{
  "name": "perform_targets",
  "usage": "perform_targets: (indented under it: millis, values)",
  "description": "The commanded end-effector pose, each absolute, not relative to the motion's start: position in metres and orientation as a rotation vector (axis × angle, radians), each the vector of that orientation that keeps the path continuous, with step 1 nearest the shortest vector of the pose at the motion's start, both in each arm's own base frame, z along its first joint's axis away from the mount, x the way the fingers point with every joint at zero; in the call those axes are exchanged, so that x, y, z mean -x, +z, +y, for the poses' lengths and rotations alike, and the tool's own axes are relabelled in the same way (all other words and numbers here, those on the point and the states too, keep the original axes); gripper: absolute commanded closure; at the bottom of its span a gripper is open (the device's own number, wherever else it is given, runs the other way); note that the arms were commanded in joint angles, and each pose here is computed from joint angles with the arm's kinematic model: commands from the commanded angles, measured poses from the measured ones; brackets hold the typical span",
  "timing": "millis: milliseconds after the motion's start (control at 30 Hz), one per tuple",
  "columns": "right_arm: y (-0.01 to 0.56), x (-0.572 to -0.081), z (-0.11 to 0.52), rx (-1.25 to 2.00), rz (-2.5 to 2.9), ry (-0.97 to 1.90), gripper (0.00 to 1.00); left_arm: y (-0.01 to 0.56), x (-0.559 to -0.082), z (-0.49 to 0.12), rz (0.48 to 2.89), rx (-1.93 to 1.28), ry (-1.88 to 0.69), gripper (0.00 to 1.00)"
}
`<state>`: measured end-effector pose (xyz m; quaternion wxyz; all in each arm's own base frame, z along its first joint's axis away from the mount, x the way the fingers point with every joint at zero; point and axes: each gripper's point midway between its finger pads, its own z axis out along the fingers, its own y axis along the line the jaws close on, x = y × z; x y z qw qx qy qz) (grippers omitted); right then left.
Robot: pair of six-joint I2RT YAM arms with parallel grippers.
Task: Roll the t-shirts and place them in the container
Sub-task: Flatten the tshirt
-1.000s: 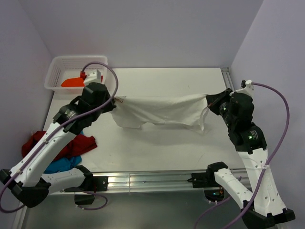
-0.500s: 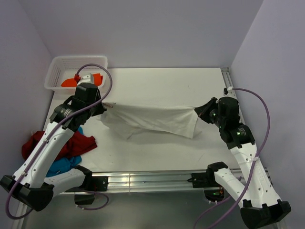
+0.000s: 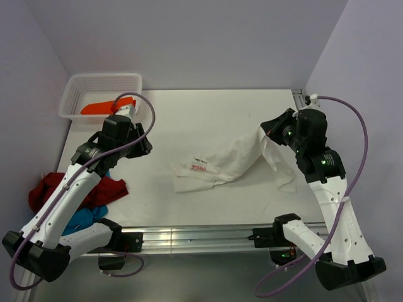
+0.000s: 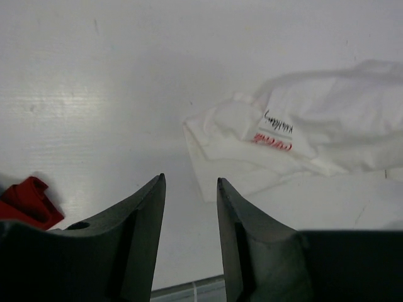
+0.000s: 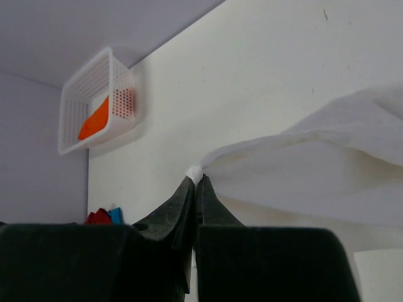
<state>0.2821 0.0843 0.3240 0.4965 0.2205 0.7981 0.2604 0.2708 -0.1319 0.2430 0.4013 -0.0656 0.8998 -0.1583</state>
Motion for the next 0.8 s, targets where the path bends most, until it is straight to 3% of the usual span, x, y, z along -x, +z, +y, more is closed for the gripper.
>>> perform_targets:
  millis: [0,267,767]
  values:
    - [0.341,-0.29,0.088,-0.533,1.9,0.67,1.0,0.244,-0.26,-0.16,2.233,0.029,-0.611,0.56]
    - [0.329,-0.305,0.086,-0.591,1.916,0.678,1.0,0.182,-0.238,-0.186,2.317,0.034,-0.719,0.52]
    - [0.312,-0.31,0.078,-0.666,1.93,0.659,1.0,0.164,-0.211,-0.285,2.328,-0.15,-0.787,0.5]
